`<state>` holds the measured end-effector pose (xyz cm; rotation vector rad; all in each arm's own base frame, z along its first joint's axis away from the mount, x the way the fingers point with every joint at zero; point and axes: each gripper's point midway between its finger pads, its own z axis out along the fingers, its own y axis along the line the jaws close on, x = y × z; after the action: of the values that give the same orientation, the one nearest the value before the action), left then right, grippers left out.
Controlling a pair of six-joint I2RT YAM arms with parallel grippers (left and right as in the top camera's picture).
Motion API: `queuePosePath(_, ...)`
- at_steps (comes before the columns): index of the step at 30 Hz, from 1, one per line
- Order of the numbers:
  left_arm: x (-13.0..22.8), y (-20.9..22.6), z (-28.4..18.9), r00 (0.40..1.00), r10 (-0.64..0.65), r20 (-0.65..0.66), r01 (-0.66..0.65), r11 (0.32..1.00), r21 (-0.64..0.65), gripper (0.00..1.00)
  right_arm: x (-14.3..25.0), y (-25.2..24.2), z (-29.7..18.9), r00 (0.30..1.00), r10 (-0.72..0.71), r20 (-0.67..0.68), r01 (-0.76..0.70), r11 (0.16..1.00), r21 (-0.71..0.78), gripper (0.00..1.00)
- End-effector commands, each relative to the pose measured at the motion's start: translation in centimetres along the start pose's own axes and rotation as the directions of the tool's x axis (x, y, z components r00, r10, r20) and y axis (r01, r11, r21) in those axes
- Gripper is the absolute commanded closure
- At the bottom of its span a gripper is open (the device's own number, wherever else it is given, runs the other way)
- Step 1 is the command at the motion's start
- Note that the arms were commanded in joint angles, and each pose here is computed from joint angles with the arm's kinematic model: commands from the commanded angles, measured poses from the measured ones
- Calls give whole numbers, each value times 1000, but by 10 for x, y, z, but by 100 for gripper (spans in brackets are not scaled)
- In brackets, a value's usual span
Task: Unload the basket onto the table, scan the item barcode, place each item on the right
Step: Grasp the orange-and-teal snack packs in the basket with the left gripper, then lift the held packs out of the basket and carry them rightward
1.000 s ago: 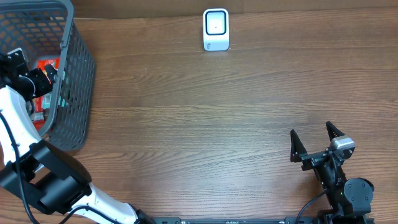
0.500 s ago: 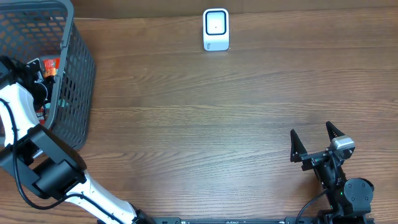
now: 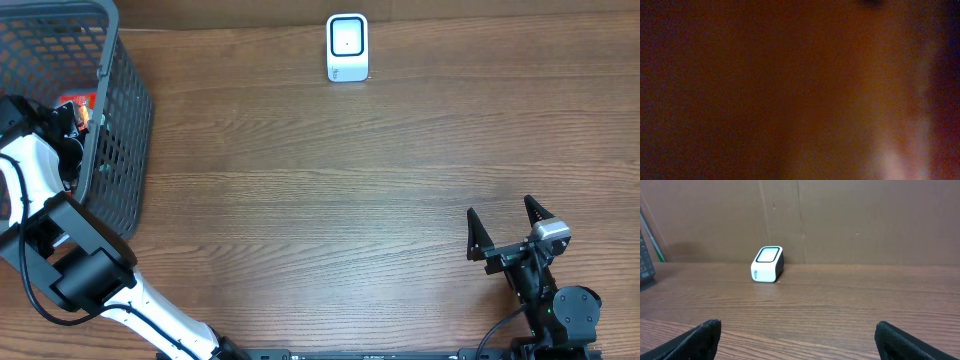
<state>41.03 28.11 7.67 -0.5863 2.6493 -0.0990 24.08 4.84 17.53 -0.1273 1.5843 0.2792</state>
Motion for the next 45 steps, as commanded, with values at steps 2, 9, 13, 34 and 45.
queuePosePath(2,-4,-4,3,1000,15,5,-15,1000,13,39,1,-1,0,1000,-6,5,6,1000,2,0)
queuePosePath(9,-10,-6,-8,999,21,29,-21,1000,7,51,1,-1,0,1000,-6,5,6,1000,2,0)
queuePosePath(13,-22,-9,-34,996,37,86,-36,999,-11,53,1,-1,0,1000,-6,5,6,1000,2,0)
queuePosePath(34,-72,-52,-237,848,-9,530,39,998,-45,64,1,-1,0,1000,-6,5,6,1000,2,0)
queuePosePath(45,-38,-142,-355,714,72,697,-79,997,-21,63,1,-1,0,1000,-6,5,6,1000,2,0)
